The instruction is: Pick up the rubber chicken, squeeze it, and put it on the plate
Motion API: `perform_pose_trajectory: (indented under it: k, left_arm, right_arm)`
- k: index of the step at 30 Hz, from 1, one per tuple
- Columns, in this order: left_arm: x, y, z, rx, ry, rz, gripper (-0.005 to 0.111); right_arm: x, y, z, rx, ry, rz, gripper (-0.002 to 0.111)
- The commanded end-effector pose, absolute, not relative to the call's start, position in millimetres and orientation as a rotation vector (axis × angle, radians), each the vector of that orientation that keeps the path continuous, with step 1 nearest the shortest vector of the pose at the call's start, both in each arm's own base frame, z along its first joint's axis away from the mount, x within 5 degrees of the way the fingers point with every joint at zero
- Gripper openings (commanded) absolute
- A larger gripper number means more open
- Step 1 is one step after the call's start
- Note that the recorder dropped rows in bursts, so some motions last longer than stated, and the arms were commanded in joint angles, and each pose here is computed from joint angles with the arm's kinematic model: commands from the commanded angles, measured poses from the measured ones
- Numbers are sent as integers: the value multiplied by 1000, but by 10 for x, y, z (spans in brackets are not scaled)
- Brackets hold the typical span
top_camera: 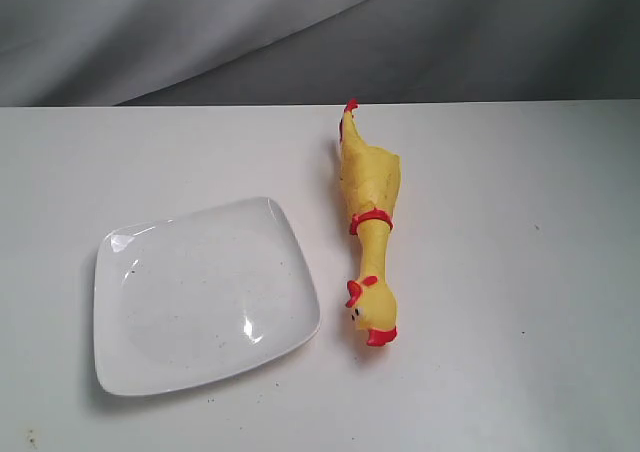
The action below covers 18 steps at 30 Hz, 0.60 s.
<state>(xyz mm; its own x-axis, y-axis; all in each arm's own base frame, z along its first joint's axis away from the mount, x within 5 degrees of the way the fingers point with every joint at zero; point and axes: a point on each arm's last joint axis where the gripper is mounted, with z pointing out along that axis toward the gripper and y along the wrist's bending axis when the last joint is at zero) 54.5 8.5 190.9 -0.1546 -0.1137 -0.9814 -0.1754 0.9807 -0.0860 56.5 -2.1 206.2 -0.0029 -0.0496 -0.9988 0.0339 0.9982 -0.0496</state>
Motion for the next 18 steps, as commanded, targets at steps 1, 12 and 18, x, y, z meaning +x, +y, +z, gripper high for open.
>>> perform_pose_trajectory:
  k: [1, 12, 18]
  left_arm:
    - [544, 86, 1895, -221, 1731, 55, 1]
    - [544, 86, 1895, -221, 1731, 55, 1]
    - [544, 86, 1895, -221, 1731, 55, 1]
  right_arm:
    - [536, -12, 2280, -22, 1318, -77, 0]
    - [458, 4, 2482, -13, 1080, -44, 0]
    - [413, 9, 2557, 218, 966, 396, 0]
